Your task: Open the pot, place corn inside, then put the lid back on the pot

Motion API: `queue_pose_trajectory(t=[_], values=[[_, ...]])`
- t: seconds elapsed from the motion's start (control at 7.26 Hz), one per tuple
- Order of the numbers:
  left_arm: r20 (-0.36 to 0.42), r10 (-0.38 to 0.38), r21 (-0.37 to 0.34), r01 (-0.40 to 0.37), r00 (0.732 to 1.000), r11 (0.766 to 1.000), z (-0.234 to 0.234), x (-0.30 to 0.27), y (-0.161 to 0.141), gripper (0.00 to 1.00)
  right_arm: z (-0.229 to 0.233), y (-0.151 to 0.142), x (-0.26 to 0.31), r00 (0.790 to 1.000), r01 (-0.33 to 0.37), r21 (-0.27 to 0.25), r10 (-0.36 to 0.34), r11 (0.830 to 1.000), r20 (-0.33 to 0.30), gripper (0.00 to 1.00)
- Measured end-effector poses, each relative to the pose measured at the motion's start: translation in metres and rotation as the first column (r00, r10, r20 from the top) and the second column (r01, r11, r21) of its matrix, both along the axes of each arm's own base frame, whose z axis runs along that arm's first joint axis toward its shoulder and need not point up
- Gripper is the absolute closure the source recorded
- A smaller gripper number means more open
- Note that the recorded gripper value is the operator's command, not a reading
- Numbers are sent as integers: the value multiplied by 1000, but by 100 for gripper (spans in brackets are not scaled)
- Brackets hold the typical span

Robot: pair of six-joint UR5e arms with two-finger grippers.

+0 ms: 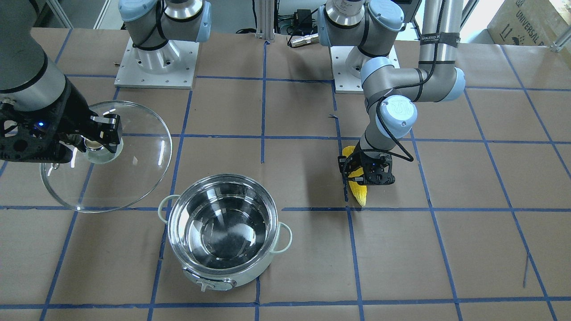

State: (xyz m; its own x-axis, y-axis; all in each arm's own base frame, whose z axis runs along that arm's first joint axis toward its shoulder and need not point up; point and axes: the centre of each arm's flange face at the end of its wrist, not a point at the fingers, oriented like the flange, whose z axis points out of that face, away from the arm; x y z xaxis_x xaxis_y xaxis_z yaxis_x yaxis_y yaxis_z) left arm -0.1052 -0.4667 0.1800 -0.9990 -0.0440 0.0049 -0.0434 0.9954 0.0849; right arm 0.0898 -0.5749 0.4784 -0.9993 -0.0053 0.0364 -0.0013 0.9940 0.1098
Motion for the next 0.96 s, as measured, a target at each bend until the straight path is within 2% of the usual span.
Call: queue_pose_trajectory(t=[0.14,0.41,0.69,0.96], values=[[1,1,-21,-1,1000,1000,9,1,-5,97,-1,3,1,1000,0,-10,0,1000,1,70],[4,4,-44,-4,1000,999,48,-3,-45,96,-4,10,2,1000,0,-28,0,1000,2,70],[-39,-18,-74,15,999,997,116,-40,-89,96,-6,14,1,1000,0,-43,0,999,1,69],[-72,-70,-114,62,995,992,174,-99,-132,95,-5,12,1,1000,-2,-53,2,999,-1,69]])
